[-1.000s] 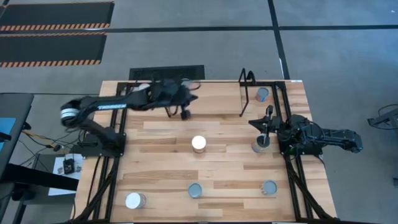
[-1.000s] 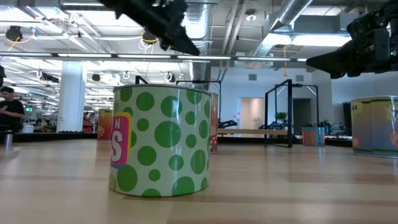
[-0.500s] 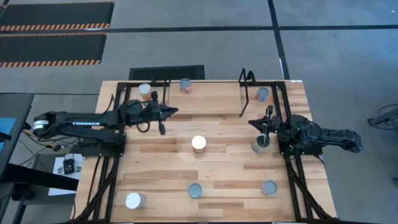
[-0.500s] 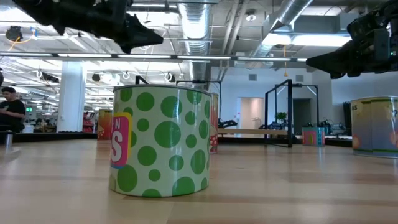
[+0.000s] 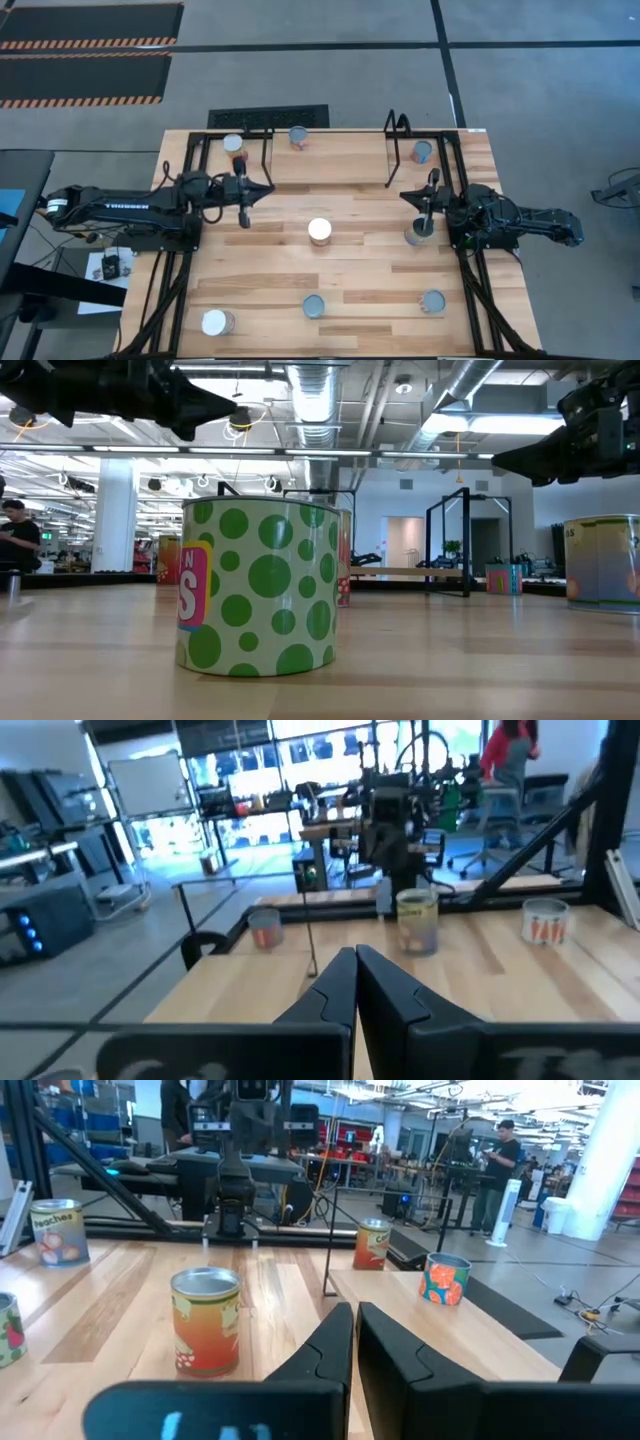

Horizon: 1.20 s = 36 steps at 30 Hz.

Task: Pick and place cans onto a shelf
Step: Put the right canned peaches on the shelf

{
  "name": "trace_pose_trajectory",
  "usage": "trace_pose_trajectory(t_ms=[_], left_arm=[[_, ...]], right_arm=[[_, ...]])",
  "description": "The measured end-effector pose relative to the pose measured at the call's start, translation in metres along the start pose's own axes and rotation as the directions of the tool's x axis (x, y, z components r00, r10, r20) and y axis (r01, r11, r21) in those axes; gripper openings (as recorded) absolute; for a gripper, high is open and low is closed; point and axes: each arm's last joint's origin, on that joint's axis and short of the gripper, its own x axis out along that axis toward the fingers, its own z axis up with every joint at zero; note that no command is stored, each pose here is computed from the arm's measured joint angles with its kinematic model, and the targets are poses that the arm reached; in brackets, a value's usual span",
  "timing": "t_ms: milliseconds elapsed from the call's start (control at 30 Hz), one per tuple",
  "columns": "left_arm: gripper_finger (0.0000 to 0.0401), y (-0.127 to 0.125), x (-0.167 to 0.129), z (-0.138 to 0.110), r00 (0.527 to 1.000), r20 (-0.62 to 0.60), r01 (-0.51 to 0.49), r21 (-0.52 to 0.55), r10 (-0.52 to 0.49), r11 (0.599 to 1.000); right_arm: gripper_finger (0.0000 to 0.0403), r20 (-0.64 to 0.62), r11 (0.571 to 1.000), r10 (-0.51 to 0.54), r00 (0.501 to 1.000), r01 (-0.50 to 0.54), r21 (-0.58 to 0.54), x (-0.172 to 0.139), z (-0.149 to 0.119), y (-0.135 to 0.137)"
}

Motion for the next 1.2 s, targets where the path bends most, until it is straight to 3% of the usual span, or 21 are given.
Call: trace_pose_trajectory(t_ms=[167,300,433,567,733,967,1100,1200], left_arm=[[0.0001,-0.001,-0.009,-0.012,0.999,0.046,-0.017,-0.062,0.02,0.998],[0.0,-0.002,-0.015,-0.022,0.997,0.075,-0.019,-0.073,0.024,0.997],[0.0,-0.003,-0.02,-0.028,0.997,0.074,-0.022,-0.074,0.028,0.997],[0.0,-0.003,-0.021,-0.028,0.996,0.079,-0.024,-0.075,0.03,0.997],[0.0,-0.002,-0.022,-0.027,0.996,0.083,-0.039,-0.073,0.045,0.997],[0.0,-0.002,-0.022,-0.028,0.996,0.072,-0.049,-0.073,0.054,0.996],[0.0,-0.002,-0.022,-0.028,0.996,0.072,-0.049,-0.069,0.054,0.996],[0.0,-0.002,-0.022,-0.028,0.996,0.071,-0.051,-0.054,0.054,0.997]], right_arm=[[0.0045,0.005,1.0,0.006,1.0,-0.006,0.005,0.0,0.001,0.0],[0.0045,0.013,0.996,0.016,1.0,-0.017,0.088,0.0,0.002,0.001],[0.0045,0.109,0.994,0.007,0.994,-0.019,0.108,-0.001,0.012,0.0],[0.0027,0.104,0.986,0.077,0.992,-0.091,0.138,-0.001,0.011,0.004],[0.0011,0.018,0.981,0.075,0.997,-0.077,0.177,0.002,0.009,0.01],[0.0005,-0.179,0.972,0.108,0.978,-0.066,0.224,0.009,0.032,0.026],[0.0004,-0.331,0.973,0.127,0.935,-0.052,0.227,0.017,0.046,0.042],[0.0005,-0.465,0.971,0.145,0.873,-0.037,0.234,0.021,0.054,0.056]])
